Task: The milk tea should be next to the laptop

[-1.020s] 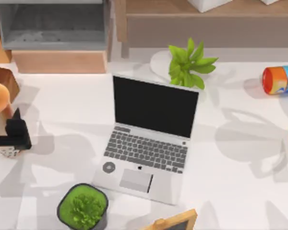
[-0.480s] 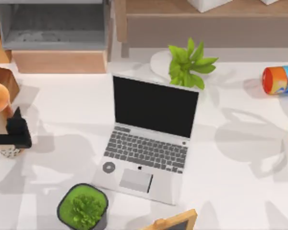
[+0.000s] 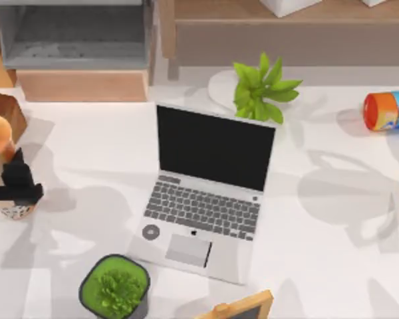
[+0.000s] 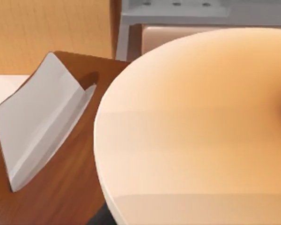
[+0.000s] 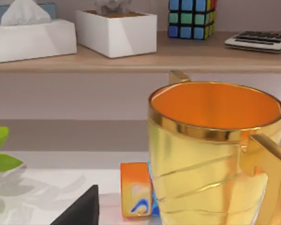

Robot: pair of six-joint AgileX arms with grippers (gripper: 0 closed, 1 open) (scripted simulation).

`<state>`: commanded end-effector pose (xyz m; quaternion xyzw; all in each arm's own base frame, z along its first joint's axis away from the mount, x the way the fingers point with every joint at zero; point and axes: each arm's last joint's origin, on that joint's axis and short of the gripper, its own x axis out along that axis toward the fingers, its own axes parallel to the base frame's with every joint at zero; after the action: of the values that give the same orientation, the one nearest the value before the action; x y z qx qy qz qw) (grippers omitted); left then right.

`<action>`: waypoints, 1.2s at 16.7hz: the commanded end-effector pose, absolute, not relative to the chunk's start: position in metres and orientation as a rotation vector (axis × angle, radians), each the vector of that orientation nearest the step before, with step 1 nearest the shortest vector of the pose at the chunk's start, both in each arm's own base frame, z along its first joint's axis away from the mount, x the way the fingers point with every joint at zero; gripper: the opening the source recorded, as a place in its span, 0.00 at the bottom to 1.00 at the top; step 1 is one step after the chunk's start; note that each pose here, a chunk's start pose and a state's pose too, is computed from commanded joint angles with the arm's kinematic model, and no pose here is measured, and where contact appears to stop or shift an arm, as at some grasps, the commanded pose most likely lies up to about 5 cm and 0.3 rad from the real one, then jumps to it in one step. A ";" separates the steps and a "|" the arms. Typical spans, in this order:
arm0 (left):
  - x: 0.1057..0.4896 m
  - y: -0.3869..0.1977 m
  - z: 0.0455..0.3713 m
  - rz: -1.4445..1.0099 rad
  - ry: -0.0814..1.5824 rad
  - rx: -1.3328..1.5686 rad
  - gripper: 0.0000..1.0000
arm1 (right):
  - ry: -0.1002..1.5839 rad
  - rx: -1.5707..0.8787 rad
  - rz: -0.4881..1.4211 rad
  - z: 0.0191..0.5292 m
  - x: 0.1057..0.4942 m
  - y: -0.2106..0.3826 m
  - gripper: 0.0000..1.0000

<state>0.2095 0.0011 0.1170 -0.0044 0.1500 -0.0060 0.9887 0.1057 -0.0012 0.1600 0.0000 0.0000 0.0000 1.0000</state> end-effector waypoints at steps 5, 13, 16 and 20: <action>0.210 0.001 0.117 -0.012 0.301 -0.009 0.00 | 0.000 0.000 0.000 0.160 0.106 -0.001 1.00; 0.209 0.001 0.117 -0.012 0.301 -0.007 0.00 | 0.000 0.000 0.000 0.160 0.106 -0.001 1.00; 0.209 0.001 0.122 -0.011 0.305 -0.008 0.00 | 0.000 0.000 0.000 0.160 0.106 -0.001 1.00; 0.209 0.001 0.127 -0.012 0.303 -0.007 0.00 | 0.000 0.000 0.000 0.160 0.106 -0.001 1.00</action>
<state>0.2092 0.0011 0.1266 -0.0036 0.1509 -0.0058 0.9885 0.1057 -0.0012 0.1600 0.0000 0.0000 0.0000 1.0000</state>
